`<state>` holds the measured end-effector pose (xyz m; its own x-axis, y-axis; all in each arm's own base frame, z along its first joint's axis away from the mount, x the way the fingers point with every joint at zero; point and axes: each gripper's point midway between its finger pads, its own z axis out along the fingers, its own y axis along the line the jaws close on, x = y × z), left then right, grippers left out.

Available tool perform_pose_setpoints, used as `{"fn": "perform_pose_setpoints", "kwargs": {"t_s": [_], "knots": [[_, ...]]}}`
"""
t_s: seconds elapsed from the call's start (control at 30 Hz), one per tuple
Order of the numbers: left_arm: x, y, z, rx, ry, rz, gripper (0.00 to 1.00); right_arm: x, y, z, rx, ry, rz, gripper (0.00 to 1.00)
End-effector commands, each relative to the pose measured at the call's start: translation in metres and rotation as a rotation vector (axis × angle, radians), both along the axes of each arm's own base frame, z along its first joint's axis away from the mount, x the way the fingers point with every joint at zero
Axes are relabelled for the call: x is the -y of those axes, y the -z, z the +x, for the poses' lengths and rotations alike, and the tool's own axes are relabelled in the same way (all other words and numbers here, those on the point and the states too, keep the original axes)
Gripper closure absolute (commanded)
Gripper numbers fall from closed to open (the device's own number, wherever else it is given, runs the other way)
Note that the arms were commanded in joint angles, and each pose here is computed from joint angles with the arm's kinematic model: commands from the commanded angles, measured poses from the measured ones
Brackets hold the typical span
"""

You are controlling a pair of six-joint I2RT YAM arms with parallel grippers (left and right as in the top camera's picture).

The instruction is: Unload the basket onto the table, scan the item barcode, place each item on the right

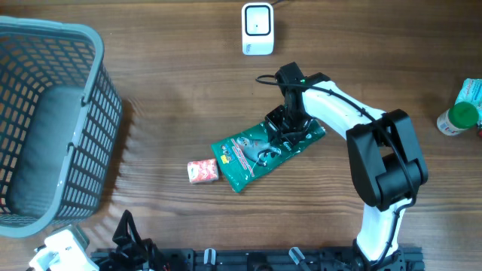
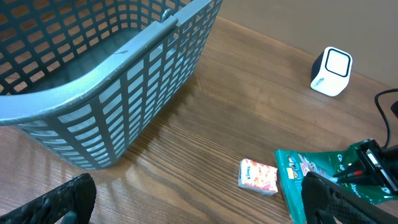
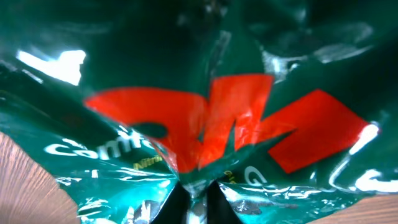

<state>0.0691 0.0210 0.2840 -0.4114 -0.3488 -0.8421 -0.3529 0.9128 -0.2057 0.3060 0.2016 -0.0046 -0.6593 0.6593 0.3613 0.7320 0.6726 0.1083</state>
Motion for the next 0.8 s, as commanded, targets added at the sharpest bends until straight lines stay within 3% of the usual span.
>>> {"fn": "perform_pose_setpoints", "kwargs": {"t_s": [0.0,0.07,0.13,0.23,0.33,0.6,0.63,0.67,0.7,0.77], "knots": [[0.000,-0.001,0.000,0.008,-0.003,-0.002,0.00,0.003,0.041,-0.002,0.021,-0.144,-0.015,0.96],[0.000,-0.001,0.000,0.008,-0.003,-0.002,0.00,-0.020,0.015,0.020,0.140,-0.247,0.121,0.96],[0.000,-0.001,0.000,0.009,-0.003,-0.002,0.00,-0.019,-0.015,0.034,0.249,-0.273,0.111,0.95],[0.000,-0.001,0.000,0.008,-0.003,-0.002,0.00,0.019,-0.062,0.046,0.433,-0.336,-0.175,0.95],[0.000,-0.001,0.000,0.008,-0.003,-0.002,0.00,0.031,-0.088,0.049,0.563,-0.604,-0.317,0.96],[0.000,-0.001,0.000,0.009,-0.003,-0.002,0.00,0.041,-0.083,0.025,0.532,-1.242,-0.294,0.94],[0.000,-0.001,0.000,0.008,-0.003,-0.002,0.00,0.042,-0.082,0.020,0.516,-1.283,-0.277,0.73],[0.000,-0.001,0.000,0.008,-0.003,-0.002,0.00,0.035,-0.081,0.016,0.521,-1.273,-0.230,0.07],[0.000,-0.001,0.000,0.008,-0.003,-0.002,0.00,0.027,-0.082,0.014,0.535,-1.254,-0.180,0.00],[0.000,-0.001,0.000,0.008,-0.003,-0.002,0.00,0.017,-0.083,0.015,0.552,-1.166,-0.135,0.00]]}}
